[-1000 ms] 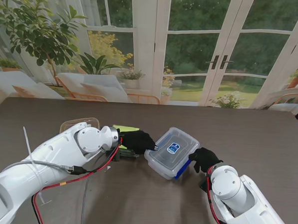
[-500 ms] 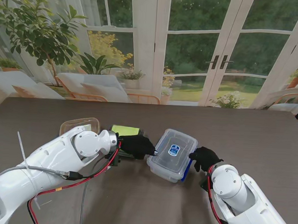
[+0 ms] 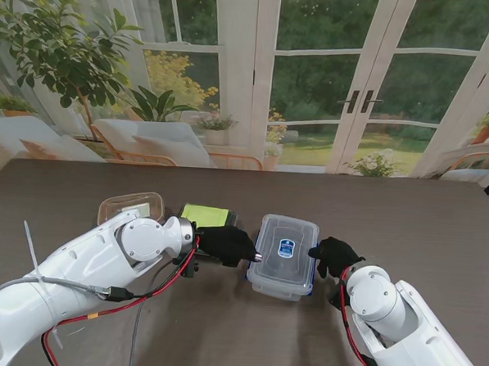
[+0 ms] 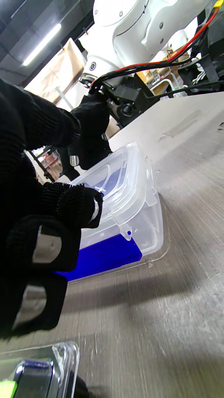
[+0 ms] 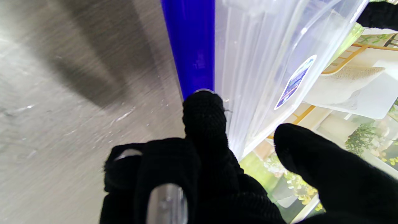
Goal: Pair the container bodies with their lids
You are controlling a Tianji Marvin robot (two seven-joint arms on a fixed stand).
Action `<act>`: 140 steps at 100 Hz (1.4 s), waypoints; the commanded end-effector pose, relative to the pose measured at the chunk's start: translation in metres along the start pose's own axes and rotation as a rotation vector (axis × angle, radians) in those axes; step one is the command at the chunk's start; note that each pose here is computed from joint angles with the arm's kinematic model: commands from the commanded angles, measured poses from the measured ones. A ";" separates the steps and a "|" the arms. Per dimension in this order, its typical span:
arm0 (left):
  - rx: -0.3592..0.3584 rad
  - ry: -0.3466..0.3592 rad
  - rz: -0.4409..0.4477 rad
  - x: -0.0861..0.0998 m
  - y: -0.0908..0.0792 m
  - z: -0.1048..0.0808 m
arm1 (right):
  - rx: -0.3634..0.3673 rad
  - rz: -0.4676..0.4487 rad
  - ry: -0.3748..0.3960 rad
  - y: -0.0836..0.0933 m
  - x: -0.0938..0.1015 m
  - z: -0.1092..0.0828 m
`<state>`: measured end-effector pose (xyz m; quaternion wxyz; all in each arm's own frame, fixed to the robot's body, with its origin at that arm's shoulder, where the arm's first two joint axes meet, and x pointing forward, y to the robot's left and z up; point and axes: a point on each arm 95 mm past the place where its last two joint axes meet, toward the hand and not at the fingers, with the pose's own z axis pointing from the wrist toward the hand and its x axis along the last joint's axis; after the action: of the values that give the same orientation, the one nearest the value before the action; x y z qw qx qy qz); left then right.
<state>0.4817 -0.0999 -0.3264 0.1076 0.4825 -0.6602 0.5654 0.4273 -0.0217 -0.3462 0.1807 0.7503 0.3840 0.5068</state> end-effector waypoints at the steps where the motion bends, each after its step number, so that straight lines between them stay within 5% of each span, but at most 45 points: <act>1: -0.039 0.048 0.001 0.015 0.011 0.011 | 0.040 0.007 0.035 -0.011 0.011 0.000; 66: -0.003 -0.017 0.033 0.011 0.002 0.000 | 0.013 -0.030 0.021 -0.006 0.005 0.001; 140: 0.020 -0.047 0.031 0.005 0.000 -0.011 | -0.160 -0.168 -0.004 0.014 0.024 -0.004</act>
<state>0.4755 -0.0936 -0.3192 0.0747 0.4871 -0.6606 0.5664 0.4322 -0.0191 -0.3257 0.2842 0.7088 0.4001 0.5067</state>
